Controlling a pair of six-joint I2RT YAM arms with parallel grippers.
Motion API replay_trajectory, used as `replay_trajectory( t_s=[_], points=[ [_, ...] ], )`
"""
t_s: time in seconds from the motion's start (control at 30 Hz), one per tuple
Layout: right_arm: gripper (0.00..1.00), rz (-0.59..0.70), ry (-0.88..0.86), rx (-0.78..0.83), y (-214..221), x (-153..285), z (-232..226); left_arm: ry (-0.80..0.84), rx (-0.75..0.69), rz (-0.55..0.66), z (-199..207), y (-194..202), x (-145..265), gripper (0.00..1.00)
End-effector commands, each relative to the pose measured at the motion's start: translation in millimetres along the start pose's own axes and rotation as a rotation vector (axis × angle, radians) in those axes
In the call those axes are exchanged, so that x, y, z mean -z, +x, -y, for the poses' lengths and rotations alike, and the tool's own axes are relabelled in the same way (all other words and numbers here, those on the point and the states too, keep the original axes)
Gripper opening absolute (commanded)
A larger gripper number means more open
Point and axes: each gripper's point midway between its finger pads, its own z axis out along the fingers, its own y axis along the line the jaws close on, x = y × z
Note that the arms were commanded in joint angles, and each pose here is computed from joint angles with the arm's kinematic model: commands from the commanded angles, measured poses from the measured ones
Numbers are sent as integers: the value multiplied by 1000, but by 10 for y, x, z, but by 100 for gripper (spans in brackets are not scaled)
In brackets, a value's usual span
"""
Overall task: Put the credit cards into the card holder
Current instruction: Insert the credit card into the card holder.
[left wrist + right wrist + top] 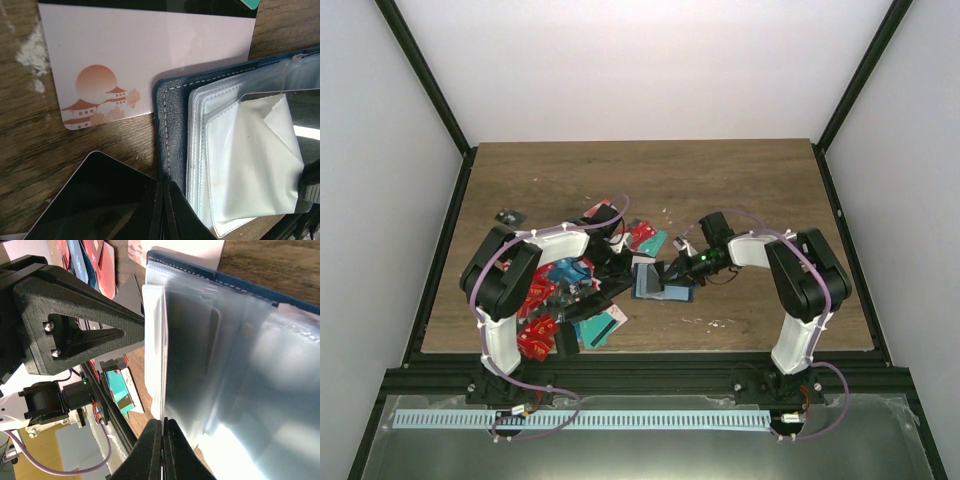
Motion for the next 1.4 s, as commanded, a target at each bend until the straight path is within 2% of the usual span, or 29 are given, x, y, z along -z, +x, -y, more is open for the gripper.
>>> replay_trajectory(
  t_s=[0.0,0.3,0.87,1.37],
  points=[
    [1,29,-4,19,-55,116,-88,-24,-9,1,-52,34,-31,4],
    [1,106,-19,40,-289,204,-247,-16,-11,-2,-37,45,-32,4],
    [1,59,28,39,39,235,-82,-9,-11,0,-41,73,-32,4],
    [1,3,-93,4,98,79,-115,6,-13,-6,-22,88,-40,4]
  ],
)
